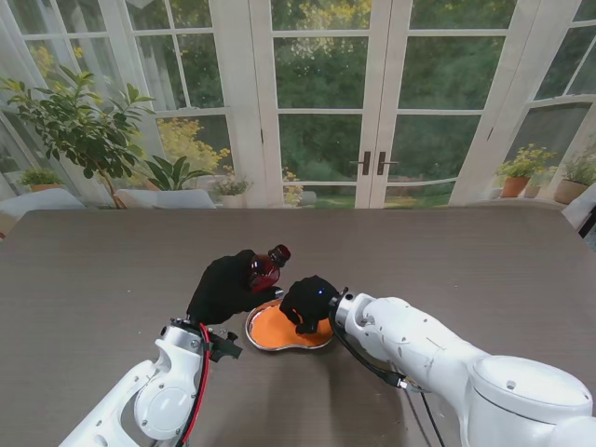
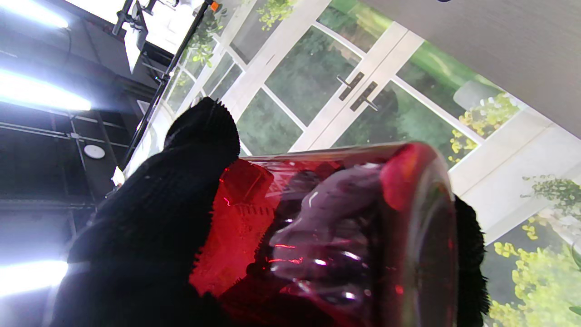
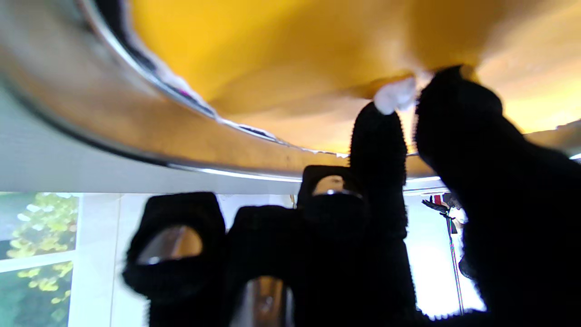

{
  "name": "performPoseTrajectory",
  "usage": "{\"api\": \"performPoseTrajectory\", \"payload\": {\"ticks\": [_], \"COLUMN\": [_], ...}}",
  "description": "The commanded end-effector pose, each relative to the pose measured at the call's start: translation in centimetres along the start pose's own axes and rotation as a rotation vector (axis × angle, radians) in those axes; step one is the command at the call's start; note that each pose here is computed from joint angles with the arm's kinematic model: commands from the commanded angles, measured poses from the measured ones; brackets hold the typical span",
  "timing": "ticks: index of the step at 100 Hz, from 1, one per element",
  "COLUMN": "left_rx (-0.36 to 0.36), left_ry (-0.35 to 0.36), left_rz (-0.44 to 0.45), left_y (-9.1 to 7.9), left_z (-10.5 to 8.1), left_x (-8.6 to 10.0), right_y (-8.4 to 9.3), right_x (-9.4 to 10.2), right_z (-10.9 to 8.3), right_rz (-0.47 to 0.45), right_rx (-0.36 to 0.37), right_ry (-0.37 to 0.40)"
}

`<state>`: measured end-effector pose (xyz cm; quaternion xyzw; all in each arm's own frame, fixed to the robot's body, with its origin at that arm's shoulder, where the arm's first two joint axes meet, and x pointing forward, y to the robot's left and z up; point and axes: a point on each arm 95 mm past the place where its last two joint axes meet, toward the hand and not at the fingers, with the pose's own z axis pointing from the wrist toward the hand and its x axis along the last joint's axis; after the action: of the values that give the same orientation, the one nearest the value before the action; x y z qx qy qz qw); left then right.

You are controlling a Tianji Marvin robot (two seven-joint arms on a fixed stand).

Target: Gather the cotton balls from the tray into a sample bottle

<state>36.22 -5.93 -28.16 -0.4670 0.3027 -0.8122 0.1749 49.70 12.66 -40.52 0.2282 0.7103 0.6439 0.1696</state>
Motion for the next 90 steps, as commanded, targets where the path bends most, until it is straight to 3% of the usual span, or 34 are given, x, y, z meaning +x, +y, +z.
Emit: {"api": "performPoseTrajectory", "payload": {"ticks": [1, 90], "left_rx": [-0.012, -0.016], "left_ry": [0.003, 0.001], "left_rz": [-0.004, -0.003], "left_y": [0.1, 0.2], "left_z": [0.0, 0.0], "left_x": [0.2, 0.2], "right_y": [-0.9, 0.5], "right_x": [0.3, 0.1], "right_z": [-0.4, -0.2], "right_rz": [0.003, 0.060], "right_rx": [0.044, 0.017], "right_ry": [0.011, -0.026]}}
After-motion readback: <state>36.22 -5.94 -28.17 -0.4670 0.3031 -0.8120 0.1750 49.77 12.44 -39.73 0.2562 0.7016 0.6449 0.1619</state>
